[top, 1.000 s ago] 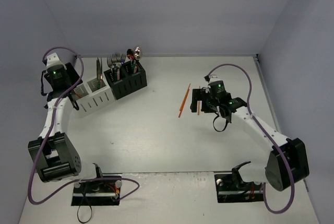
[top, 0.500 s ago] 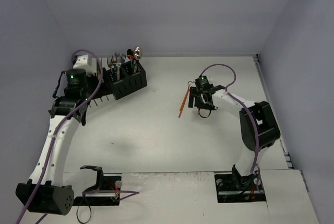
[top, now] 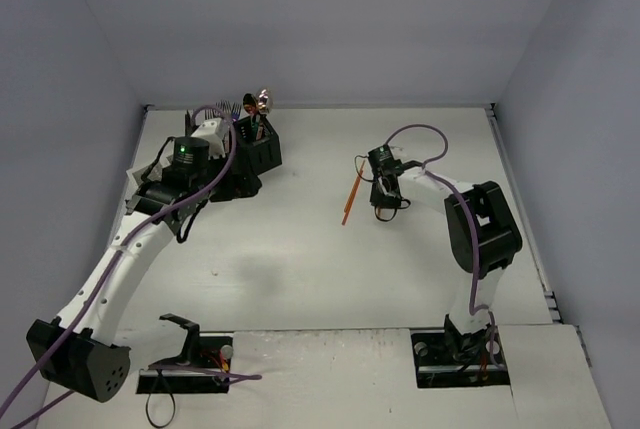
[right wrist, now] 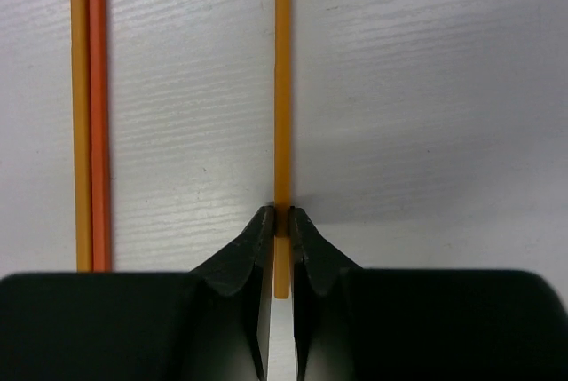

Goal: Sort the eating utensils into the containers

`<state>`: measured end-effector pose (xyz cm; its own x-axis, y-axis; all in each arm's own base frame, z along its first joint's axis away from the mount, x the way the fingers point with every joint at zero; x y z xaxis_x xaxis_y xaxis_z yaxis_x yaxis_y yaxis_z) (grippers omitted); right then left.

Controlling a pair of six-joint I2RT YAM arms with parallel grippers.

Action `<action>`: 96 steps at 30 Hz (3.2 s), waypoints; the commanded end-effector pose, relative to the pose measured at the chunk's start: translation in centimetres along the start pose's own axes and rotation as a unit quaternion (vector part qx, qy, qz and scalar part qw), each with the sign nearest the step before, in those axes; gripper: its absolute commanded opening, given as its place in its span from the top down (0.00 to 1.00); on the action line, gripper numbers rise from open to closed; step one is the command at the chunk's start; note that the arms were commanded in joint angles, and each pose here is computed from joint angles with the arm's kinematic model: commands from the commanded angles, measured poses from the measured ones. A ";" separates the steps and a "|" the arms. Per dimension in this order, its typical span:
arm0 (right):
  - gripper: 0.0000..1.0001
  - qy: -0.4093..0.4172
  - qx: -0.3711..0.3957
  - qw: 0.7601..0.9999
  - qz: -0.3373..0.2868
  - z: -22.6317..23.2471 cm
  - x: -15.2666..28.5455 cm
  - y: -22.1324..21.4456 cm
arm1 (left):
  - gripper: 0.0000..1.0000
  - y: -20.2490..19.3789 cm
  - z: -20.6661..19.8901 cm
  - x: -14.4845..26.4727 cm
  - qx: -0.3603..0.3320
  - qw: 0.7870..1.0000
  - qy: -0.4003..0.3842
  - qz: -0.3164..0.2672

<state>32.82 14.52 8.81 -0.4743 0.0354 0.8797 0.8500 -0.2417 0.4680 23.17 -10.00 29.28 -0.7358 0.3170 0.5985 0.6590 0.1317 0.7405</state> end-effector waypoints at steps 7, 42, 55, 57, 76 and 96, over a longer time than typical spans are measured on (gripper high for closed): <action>1.00 0.095 0.040 0.988 -0.116 2.4 8.6 3.0 | 0.14 4.8 -5.6 -0.2 0.003 0.988 -0.136 -0.072; 0.72 0.438 0.243 0.822 -0.269 5.7 24.8 -0.4 | 1.00 7.1 -17.2 -3.5 0.009 0.946 -0.280 -0.162; 0.06 0.380 0.209 0.860 -0.268 4.3 22.8 0.3 | 1.00 11.2 -3.1 0.2 0.014 0.966 0.005 -0.257; 0.06 0.373 0.205 0.865 -0.266 3.9 22.4 0.4 | 1.00 12.2 0.8 1.5 0.029 0.957 0.067 -0.282; 0.04 0.329 0.172 0.894 -0.250 0.4 19.9 0.9 | 1.00 13.7 19.9 -2.8 0.099 0.883 0.310 -0.337; 0.02 0.235 0.081 0.946 -0.210 1.1 15.5 1.8 | 0.35 8.0 20.0 -2.2 0.078 0.889 0.343 -0.293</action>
<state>25.08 15.37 23.18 -0.7363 -0.4490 0.5062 0.5816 -0.0376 0.8126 34.38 9.38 22.37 -0.7920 -0.4808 0.3761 0.2675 0.2804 0.9219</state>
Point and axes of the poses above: each gripper's point midway between its finger pads, its own x axis back along the fingers, its own z axis along the line the jaws close on, y = z × x, the point moved 9 cm from there along x, back along the fingers, and after that the axes turned 4 degrees about -x, right-handed, at the moved point
